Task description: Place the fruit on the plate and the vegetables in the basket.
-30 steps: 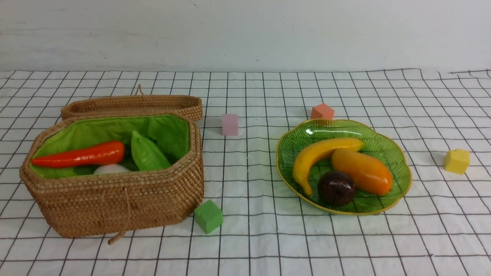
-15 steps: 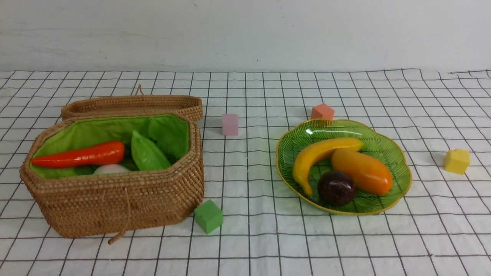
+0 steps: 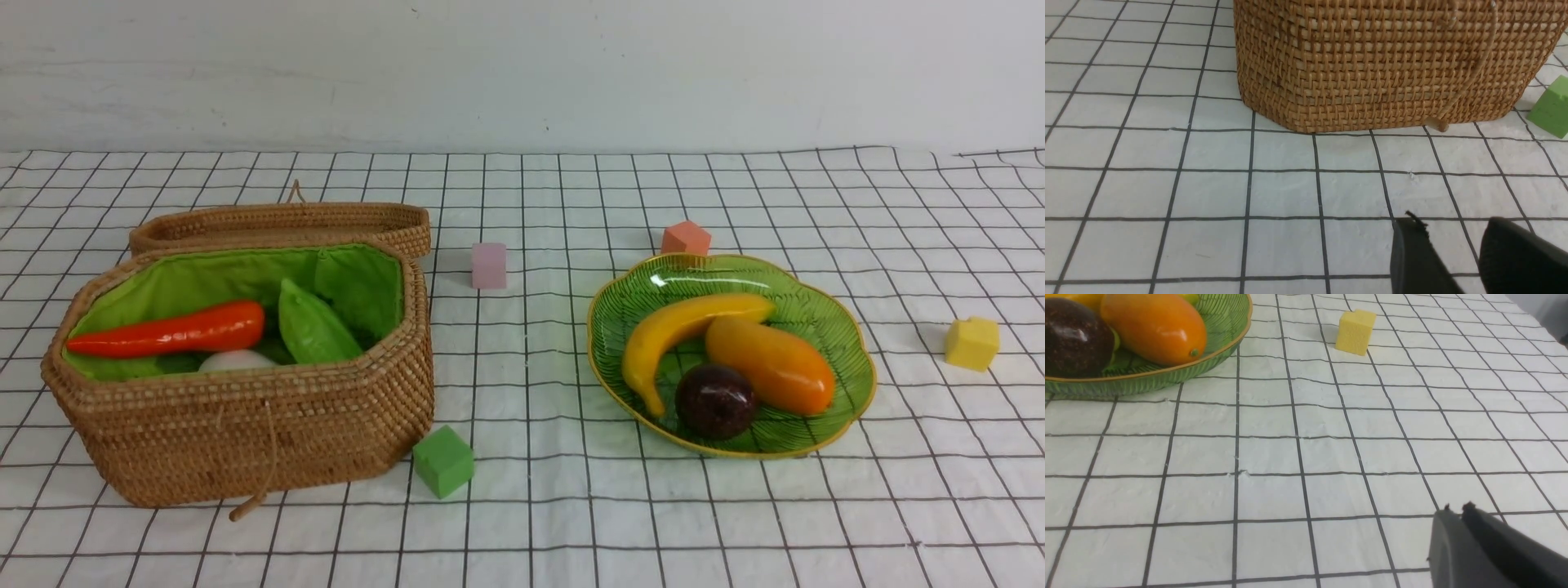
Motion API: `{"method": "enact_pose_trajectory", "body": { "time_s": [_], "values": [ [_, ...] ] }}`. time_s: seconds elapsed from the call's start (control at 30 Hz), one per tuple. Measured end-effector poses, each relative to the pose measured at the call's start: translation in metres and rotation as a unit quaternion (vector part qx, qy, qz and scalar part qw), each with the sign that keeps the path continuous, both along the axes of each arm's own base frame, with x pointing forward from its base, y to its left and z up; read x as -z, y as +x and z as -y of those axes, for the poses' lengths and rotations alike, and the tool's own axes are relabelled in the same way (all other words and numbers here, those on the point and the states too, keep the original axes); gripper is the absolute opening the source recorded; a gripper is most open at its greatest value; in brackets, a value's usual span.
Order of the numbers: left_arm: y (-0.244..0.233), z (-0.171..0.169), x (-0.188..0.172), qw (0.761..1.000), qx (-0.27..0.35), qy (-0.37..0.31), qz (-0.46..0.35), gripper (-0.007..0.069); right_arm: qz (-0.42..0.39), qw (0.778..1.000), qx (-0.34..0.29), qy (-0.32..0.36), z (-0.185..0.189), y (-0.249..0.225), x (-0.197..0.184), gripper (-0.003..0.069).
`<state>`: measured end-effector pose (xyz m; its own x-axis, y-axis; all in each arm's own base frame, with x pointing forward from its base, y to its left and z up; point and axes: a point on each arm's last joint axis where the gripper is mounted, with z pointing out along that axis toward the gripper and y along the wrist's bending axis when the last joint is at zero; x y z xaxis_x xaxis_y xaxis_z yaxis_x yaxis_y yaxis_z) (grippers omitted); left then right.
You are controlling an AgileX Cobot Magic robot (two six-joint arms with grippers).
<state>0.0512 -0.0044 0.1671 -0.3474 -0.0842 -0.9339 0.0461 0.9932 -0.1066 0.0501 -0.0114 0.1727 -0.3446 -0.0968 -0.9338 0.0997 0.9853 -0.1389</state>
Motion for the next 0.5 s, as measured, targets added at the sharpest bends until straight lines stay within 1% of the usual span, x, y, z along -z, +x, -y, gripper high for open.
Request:
{"method": "enact_pose_trajectory", "body": {
  "time_s": [0.5],
  "values": [
    [0.0,0.0,0.0,1.0,0.0,0.0,0.0,0.0239,0.0,1.0,0.0,0.0,0.0,0.0,-0.0002,0.0085]
  ]
}}
